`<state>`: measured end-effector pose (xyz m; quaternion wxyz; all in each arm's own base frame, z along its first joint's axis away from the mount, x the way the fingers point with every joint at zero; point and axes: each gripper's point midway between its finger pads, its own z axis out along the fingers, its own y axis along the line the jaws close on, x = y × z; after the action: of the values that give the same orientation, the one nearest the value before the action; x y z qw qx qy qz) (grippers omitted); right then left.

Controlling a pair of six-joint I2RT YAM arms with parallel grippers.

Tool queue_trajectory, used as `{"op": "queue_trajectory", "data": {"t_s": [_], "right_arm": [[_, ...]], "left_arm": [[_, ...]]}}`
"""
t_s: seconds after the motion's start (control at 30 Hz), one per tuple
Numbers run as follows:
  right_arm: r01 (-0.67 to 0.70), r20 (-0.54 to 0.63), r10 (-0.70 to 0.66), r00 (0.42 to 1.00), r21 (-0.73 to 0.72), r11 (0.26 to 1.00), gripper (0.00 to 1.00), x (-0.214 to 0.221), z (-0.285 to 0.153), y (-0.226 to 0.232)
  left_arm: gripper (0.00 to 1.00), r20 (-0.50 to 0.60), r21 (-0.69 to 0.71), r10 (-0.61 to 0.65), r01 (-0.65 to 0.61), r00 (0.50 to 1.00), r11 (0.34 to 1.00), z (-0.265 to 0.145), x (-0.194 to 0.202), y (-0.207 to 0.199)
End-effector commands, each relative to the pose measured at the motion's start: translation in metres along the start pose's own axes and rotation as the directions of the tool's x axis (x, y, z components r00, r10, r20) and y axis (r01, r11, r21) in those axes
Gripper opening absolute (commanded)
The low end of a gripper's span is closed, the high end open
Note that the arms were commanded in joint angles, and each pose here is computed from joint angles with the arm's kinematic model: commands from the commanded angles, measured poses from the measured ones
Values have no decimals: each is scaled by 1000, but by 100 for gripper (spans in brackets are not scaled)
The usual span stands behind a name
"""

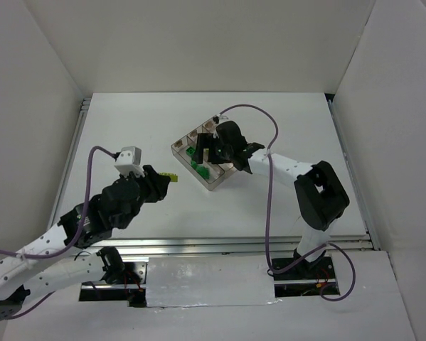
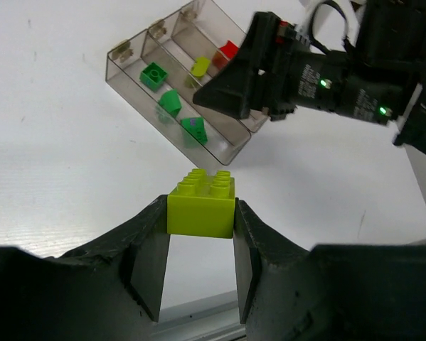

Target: Sort the legos into containers by color

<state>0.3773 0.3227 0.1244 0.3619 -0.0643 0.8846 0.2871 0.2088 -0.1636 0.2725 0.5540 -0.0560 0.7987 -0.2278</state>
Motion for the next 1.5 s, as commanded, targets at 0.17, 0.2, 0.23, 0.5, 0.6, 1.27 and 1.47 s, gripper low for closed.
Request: {"op": "queue_trajectory", "data": {"t_s": [0.17,0.2,0.23,0.5,0.6,1.27,1.47], "right_arm": [[-112,224,93,970,74,991,100,-50,-91,-1],[-153,232,123,965,118,981,100,-38,-99,-17],[-208,274,164,948,141,968,100,-38,-113,-26],[-189,376,183,908,-23,982,100,-14,-227,-21],[-166,396,160,904,-20,986,100,-9,-253,-23],[-117,423,113,899,-17,993,100,-5,-289,-22],[-71,394,68,917,-6,997,100,-4,-300,-17]], "left_arm": [[0,-8,-35,-66,66,998,997,67,-37,-7],[0,-27,-14,-68,67,997,998,78,-37,-10],[0,-64,-28,-55,53,996,998,99,-29,-3],[0,-215,174,73,-36,974,984,202,-16,-51],[6,-265,179,86,-38,960,983,238,-4,-54],[66,-390,43,41,-27,920,999,319,49,-33],[100,-292,-21,56,-65,955,998,285,-6,-33]]}}
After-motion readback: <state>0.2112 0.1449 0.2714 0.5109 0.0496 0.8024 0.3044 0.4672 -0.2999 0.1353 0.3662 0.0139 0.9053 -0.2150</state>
